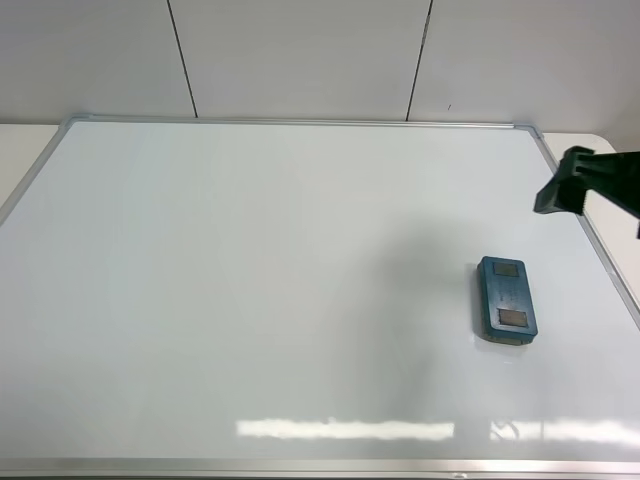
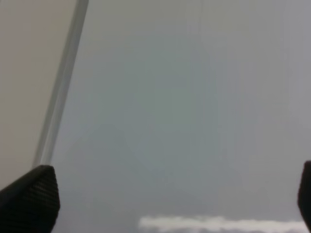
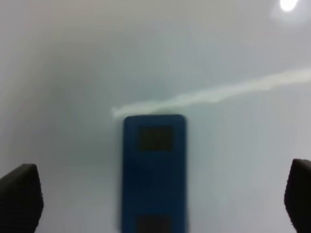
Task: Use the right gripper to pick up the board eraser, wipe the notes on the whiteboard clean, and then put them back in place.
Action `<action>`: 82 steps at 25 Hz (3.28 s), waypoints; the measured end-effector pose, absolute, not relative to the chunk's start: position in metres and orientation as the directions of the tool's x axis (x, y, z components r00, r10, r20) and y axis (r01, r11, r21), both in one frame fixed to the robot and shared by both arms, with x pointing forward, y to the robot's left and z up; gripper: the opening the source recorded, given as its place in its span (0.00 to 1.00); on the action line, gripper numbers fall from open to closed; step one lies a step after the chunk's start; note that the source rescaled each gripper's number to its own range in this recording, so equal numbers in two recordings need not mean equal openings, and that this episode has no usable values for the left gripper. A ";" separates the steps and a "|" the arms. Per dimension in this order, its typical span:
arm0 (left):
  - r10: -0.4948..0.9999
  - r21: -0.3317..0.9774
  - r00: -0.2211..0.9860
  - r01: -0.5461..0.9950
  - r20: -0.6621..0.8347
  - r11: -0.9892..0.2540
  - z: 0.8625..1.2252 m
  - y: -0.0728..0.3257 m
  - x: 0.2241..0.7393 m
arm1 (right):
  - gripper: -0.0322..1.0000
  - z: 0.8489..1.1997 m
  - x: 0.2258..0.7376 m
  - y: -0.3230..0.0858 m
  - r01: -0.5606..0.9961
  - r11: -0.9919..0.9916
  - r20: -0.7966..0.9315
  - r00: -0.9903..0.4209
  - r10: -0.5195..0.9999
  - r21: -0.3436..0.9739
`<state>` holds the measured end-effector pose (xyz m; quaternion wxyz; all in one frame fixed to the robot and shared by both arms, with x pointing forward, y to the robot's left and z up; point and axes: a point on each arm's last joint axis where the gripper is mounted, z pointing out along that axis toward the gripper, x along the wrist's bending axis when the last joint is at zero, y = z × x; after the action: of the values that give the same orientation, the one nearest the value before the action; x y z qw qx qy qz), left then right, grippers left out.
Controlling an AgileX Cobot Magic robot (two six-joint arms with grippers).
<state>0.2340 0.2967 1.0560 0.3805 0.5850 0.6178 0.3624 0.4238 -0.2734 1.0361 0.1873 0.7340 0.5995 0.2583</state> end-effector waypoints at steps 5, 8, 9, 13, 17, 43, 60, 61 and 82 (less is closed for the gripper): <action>0.999 0.893 -0.026 0.447 -0.046 0.053 1.056 0.297 0.234 | 1.00 1.067 0.395 -0.306 0.728 -0.245 0.080 0.253 0.964 0.641; 0.999 0.893 -0.026 0.447 -0.046 0.053 1.056 0.297 0.234 | 1.00 1.085 0.373 -0.316 0.691 -0.246 0.047 0.294 0.955 0.680; 0.999 0.893 -0.026 0.447 -0.046 0.053 1.056 0.297 0.234 | 1.00 1.090 0.367 -0.317 0.677 -0.241 0.044 0.295 0.955 0.695; 0.999 0.893 -0.026 0.447 -0.046 0.053 1.056 0.297 0.234 | 1.00 1.104 0.342 -0.317 0.612 -0.220 0.049 0.283 0.958 0.760; 0.999 0.893 -0.026 0.447 -0.046 0.053 1.056 0.297 0.234 | 1.00 1.118 0.303 -0.315 0.495 -0.152 0.034 0.239 0.970 0.855; 0.999 0.893 -0.026 0.447 -0.046 0.053 1.056 0.297 0.234 | 1.00 1.051 0.232 -0.297 0.475 -0.066 0.048 0.051 0.998 0.877; 0.999 0.893 -0.026 0.447 -0.046 0.053 1.056 0.297 0.234 | 1.00 1.049 0.235 -0.295 0.465 -0.065 0.057 0.032 0.998 0.883; 0.999 0.893 -0.026 0.447 -0.046 0.053 1.056 0.297 0.234 | 1.00 1.049 0.235 -0.295 0.465 -0.065 0.057 0.032 0.998 0.883; 0.999 0.893 -0.026 0.447 -0.046 0.053 1.056 0.297 0.234 | 1.00 1.049 0.235 -0.295 0.465 -0.065 0.057 0.032 0.998 0.883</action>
<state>0.2340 0.2967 1.0560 0.3805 0.5850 0.6178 0.3624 0.2346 -0.2953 1.0492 0.3537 0.6252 0.5850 0.3766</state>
